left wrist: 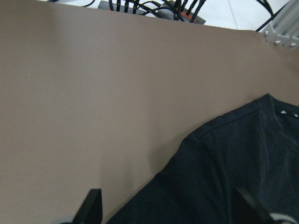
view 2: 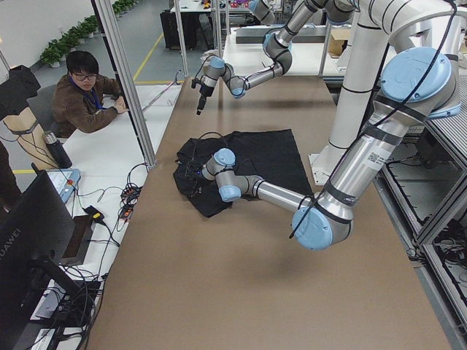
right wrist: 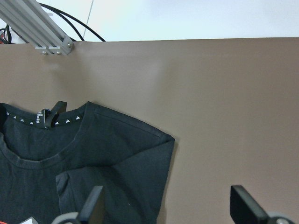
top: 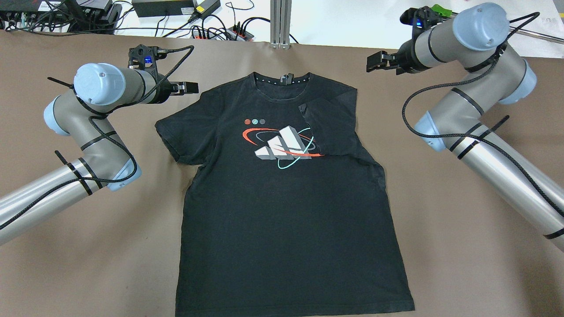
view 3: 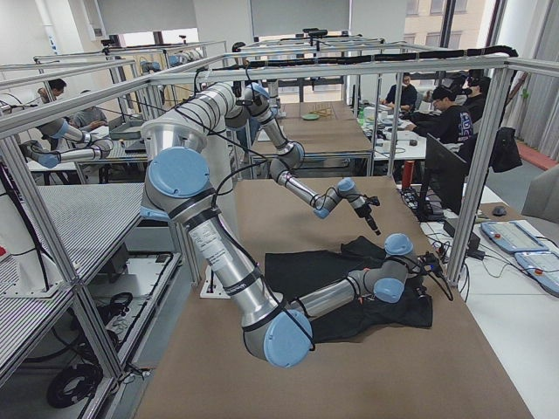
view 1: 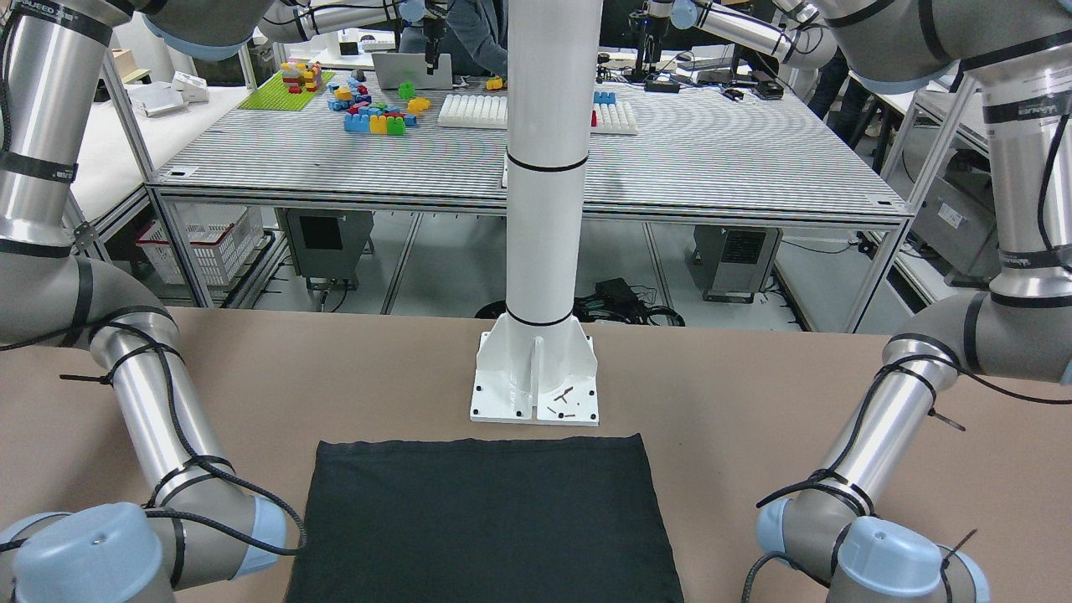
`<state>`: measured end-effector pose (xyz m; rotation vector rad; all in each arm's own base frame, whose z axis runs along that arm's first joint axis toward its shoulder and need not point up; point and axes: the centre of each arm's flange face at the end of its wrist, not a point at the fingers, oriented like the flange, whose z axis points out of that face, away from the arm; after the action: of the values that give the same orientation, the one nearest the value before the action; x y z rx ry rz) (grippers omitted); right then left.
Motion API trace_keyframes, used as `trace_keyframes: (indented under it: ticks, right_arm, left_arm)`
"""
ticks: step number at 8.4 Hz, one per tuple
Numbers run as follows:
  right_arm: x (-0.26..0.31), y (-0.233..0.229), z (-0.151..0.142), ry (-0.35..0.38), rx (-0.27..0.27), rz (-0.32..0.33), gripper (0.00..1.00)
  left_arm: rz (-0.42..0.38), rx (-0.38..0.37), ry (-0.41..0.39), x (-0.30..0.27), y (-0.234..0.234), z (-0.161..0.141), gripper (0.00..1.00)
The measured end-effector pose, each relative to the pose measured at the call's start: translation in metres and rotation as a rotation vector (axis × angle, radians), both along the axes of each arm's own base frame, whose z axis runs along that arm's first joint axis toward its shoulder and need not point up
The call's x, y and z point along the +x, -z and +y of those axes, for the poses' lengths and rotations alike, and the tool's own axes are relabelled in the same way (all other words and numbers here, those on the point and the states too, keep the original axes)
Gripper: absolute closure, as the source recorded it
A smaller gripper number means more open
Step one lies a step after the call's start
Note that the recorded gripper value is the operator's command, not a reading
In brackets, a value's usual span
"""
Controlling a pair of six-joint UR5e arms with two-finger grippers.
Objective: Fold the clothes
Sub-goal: 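Move the left gripper to the sleeve nearest it and grasp it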
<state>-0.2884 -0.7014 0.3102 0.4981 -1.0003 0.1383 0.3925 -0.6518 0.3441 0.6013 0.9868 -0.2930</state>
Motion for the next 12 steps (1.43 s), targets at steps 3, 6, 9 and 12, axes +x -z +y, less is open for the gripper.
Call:
trace_keyframes:
  ticks: [3,6,9,12]
  right_arm:
    - [0.028,-0.022,0.01,0.013,-0.018,-0.008,0.06]
    - [0.032,-0.027,0.011,0.014,-0.021,-0.006,0.06]
    - [0.033,-0.027,0.011,0.012,-0.018,-0.007,0.06]
    - [0.033,-0.026,0.011,0.013,-0.016,-0.008,0.06]
  left_arm:
    - [-0.035,-0.044,-0.018,0.011,-0.009,0.003,0.0]
    - [-0.068,-0.063,-0.038,0.015,-0.032,0.012,0.0]
    - [-0.114,-0.077,-0.061,0.005,-0.073,0.027,0.0]
    - [-0.119,-0.081,-0.067,-0.003,-0.088,0.04,0.0]
